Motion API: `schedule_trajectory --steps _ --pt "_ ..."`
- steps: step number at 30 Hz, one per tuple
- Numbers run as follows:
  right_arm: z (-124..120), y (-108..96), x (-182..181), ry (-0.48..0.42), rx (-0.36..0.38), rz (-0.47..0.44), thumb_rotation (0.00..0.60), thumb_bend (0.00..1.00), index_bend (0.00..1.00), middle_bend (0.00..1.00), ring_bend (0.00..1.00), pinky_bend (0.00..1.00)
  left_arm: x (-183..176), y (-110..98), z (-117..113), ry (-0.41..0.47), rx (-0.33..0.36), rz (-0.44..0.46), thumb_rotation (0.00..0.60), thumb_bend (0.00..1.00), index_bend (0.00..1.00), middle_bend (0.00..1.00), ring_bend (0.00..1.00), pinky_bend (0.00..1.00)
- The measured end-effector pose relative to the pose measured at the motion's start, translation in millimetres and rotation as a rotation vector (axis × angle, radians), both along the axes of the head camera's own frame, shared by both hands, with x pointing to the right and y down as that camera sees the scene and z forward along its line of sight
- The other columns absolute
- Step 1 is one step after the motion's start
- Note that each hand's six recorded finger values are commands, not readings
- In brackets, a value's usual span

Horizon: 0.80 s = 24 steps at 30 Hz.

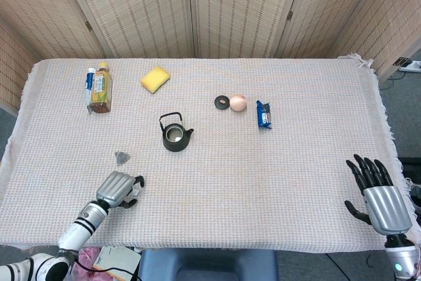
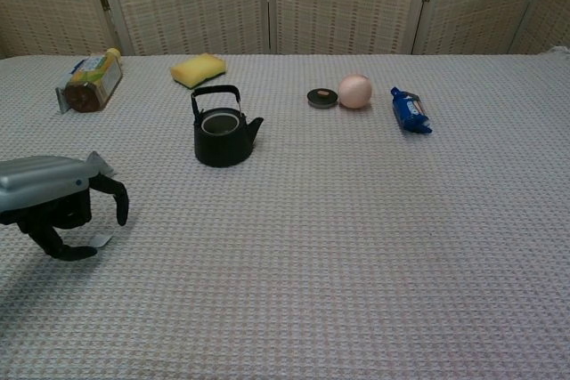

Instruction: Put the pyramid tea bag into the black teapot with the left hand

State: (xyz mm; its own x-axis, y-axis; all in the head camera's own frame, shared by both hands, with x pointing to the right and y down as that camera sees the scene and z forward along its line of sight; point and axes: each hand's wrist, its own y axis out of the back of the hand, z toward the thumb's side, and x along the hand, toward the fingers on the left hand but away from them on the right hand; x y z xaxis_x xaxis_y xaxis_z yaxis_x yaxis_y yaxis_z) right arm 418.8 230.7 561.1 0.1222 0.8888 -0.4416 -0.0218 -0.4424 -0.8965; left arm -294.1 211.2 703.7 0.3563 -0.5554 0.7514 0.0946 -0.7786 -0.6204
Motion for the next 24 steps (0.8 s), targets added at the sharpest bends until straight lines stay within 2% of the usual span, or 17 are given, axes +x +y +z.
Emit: schedule_trajectory --steps 24 --pt "4.1 -1.3 -0.5 0.013 -0.008 0.001 0.6 0.18 0.0 0.0 0.0 0.0 -8.1 -3.5 18.0 0.002 -0.047 -0.028 0.6 0.34 0.46 1.0 0.93 0.93"
